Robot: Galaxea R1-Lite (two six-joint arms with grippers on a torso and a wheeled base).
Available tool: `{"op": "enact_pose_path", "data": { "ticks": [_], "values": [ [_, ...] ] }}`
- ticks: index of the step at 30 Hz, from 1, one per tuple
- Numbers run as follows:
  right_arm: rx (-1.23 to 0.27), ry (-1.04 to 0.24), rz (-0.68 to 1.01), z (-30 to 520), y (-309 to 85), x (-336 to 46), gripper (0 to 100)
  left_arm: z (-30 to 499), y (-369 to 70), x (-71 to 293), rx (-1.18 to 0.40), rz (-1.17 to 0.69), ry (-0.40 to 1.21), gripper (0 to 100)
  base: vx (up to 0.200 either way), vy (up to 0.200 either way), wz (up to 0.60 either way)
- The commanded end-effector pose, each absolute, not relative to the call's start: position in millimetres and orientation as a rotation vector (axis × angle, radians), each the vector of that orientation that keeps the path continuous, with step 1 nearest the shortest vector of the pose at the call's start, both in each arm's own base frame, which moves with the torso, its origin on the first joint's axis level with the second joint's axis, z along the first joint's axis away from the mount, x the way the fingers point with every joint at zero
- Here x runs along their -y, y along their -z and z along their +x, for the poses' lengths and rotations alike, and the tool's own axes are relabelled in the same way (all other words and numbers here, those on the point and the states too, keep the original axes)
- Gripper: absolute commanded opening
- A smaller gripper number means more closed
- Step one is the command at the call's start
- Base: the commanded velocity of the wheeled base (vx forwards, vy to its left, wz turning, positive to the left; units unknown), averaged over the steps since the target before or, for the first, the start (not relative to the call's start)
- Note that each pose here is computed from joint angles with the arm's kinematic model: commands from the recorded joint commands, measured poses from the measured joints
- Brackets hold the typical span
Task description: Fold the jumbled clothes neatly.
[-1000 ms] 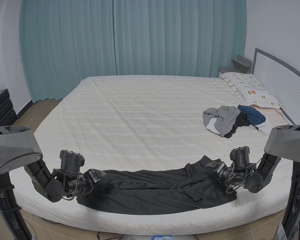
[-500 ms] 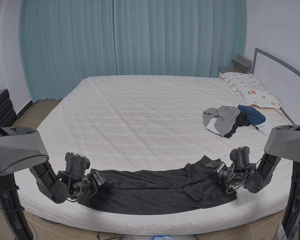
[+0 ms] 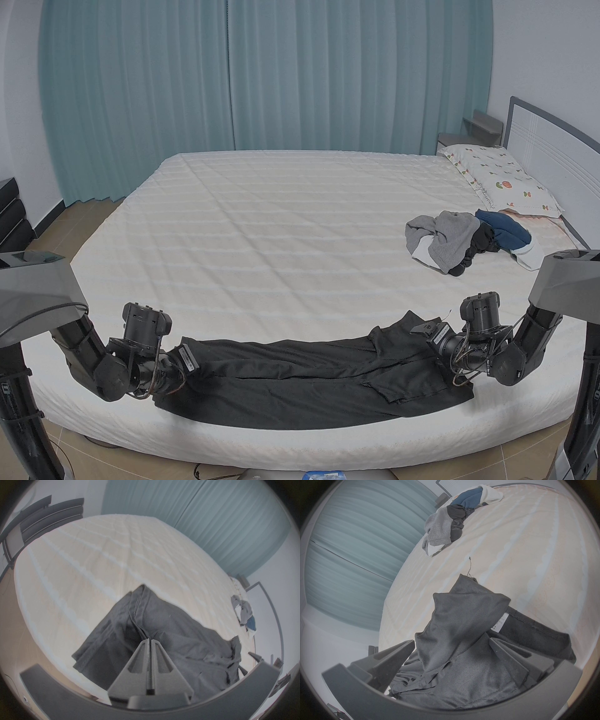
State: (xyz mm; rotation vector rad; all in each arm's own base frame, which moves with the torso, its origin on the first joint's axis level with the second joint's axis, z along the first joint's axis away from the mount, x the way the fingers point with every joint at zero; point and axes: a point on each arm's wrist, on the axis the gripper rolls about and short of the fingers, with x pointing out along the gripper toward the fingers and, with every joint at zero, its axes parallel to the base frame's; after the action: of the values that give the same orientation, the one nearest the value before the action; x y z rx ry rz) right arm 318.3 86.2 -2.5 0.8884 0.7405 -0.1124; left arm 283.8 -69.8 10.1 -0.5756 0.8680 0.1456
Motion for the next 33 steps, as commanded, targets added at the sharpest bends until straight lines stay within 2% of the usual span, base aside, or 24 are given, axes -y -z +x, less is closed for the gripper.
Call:
{"op": "enact_pose_path", "data": {
  "ticks": [1, 5, 20, 33],
  "values": [
    [-0.725, 0.096, 0.894, 320, -2, -90, 100, 291, -33, 59, -0.756, -0.623, -0.144, 0, 0.000, 0.000, 0.00],
    [-0.722, 0.096, 0.943, 321, -5, -96, 100, 295, -45, 49, -0.679, -0.656, -0.145, 0, 0.000, 0.000, 0.00],
    [-0.725, 0.156, 0.933, 333, 18, -102, 100, 305, -56, 46, -0.522, -0.730, -0.120, 0, 0.000, 0.000, 0.00],
    [-0.675, 0.187, 0.952, 339, 14, -102, 100, 307, -58, 43, -0.505, -0.735, -0.123, 0, 0.000, 0.000, 0.00]
  ]
}}
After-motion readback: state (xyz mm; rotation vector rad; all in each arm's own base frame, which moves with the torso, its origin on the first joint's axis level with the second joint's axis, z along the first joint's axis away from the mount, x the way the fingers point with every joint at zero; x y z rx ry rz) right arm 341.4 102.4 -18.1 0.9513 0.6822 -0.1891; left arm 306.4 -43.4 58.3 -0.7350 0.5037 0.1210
